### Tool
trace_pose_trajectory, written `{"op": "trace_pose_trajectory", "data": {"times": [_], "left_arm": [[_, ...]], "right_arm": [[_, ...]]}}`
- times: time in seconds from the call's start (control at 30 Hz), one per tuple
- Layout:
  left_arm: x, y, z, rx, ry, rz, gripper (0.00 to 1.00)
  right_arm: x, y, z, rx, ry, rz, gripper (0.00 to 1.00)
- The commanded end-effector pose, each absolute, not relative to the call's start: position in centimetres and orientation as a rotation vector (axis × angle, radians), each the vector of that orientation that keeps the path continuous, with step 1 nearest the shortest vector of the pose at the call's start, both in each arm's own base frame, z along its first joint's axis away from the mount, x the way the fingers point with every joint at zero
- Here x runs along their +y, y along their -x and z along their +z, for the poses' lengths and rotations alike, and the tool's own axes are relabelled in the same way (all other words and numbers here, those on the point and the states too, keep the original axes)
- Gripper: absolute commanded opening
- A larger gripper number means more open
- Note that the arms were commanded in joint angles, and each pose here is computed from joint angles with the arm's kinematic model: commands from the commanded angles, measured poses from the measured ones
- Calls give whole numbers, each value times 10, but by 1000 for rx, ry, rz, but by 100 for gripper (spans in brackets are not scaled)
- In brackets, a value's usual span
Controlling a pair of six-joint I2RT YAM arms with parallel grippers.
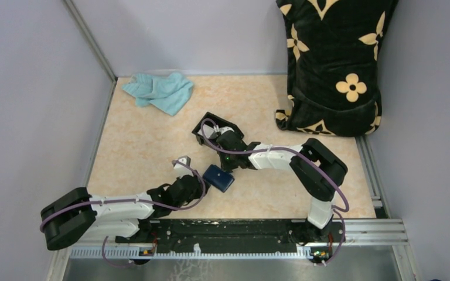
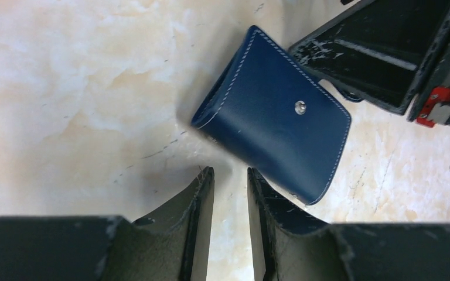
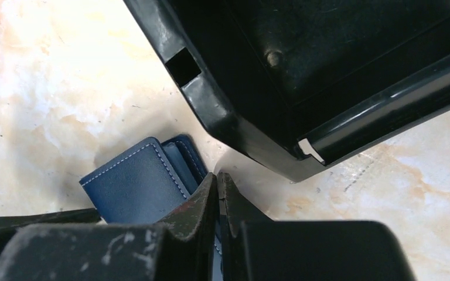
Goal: Put the credit cards into the card holder
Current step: Move the storage box to the center of the board.
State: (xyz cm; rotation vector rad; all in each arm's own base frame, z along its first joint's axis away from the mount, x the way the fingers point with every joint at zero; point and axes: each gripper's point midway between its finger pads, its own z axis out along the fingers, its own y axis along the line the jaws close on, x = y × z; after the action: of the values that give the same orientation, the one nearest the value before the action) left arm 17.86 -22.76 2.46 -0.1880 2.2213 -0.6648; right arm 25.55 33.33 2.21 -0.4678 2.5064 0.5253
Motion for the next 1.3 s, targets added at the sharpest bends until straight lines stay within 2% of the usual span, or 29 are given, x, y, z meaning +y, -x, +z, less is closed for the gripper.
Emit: {"op": "trace_pose_trajectory", "data": {"times": [0.0,0.37,0.77,0.9,1.03,1.27], "left_arm": [[-196,-166,3,2304,216,-504,35],[-200,-170,7,2304,211,-489,35],[-208,-176,-4,2326,194,-427,38],[-210,-179,-4,2327,192,-407,40],[-209,-182,6,2313,192,-394,48],[-199,-180,18,2316,229,-363,53]], "right_arm": [[335,-274,37,2466,536,484,5],[375,-316,46,2419,623,467,5],[373,-396,33,2366,565,350,5],[376,-407,50,2310,584,343,5],[373,-395,87,2230,591,331,15],[367,-349,128,2142,620,332,38]]}}
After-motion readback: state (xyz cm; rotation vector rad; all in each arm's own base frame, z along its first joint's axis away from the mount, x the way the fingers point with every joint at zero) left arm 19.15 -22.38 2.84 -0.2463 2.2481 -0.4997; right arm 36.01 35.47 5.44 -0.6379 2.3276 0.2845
